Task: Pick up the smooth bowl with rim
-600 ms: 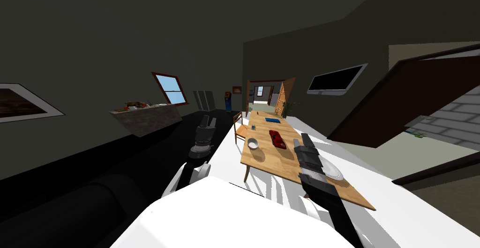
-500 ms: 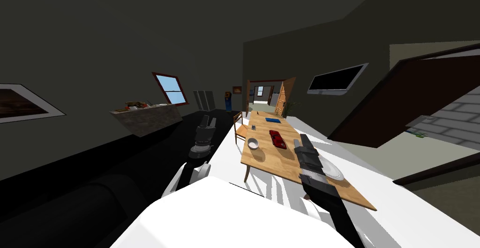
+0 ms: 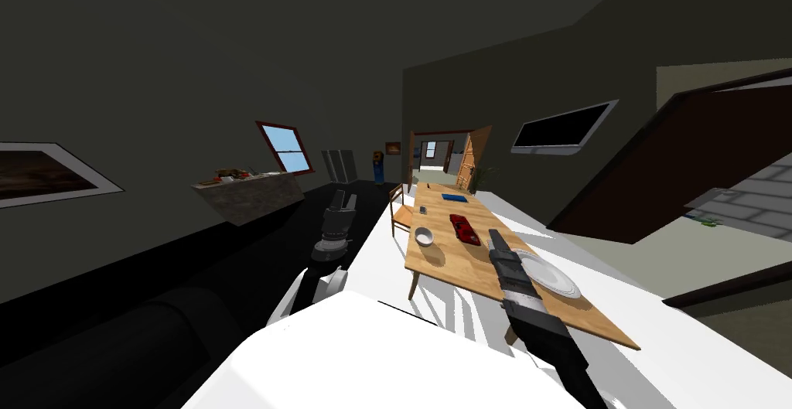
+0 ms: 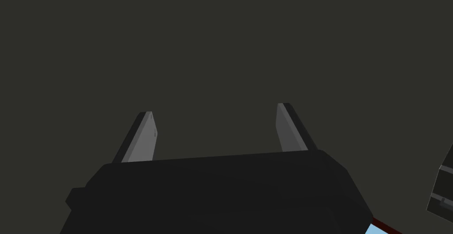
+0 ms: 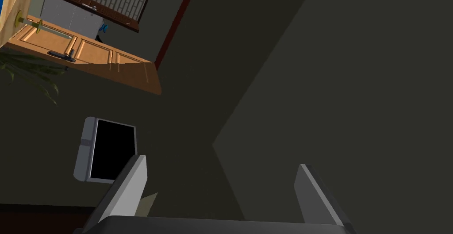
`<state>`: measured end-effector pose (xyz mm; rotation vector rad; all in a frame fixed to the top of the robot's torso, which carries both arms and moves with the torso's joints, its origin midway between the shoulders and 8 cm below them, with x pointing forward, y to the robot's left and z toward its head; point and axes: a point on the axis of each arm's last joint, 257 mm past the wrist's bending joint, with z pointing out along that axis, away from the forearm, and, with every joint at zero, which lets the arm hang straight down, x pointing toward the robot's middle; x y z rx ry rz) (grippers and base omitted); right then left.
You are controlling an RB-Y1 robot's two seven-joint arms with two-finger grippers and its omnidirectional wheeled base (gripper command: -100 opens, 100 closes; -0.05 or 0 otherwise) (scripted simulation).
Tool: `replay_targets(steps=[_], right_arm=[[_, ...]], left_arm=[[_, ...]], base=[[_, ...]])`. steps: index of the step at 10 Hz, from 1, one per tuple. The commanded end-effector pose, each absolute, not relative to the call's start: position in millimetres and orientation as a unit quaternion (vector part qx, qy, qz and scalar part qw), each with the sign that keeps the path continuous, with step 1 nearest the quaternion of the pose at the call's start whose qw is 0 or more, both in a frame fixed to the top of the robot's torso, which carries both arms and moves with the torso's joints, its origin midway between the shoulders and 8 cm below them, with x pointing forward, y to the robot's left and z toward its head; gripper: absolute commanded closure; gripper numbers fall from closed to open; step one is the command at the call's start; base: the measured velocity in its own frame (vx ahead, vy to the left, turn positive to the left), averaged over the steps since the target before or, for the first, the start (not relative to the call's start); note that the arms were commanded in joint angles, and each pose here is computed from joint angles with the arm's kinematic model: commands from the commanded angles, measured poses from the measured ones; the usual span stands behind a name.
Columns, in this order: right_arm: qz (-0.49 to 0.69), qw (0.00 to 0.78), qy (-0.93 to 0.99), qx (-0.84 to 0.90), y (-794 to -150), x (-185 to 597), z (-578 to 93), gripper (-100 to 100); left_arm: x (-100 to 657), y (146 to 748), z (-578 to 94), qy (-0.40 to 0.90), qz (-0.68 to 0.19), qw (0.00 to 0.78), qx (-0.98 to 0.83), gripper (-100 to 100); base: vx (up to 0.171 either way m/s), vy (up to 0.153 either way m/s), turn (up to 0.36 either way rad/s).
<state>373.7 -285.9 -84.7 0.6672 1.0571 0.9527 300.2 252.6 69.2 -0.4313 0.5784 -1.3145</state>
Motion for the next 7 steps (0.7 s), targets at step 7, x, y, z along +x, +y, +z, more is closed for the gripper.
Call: replay_targets(steps=[7], right_arm=[[0.236,0.673,0.628,0.313,-350,339,-200,-100]], left_arm=[[300,253,69,0.263,-0.597,0.732,-0.196,0]], base=[[-0.015,0.159,0.046]])
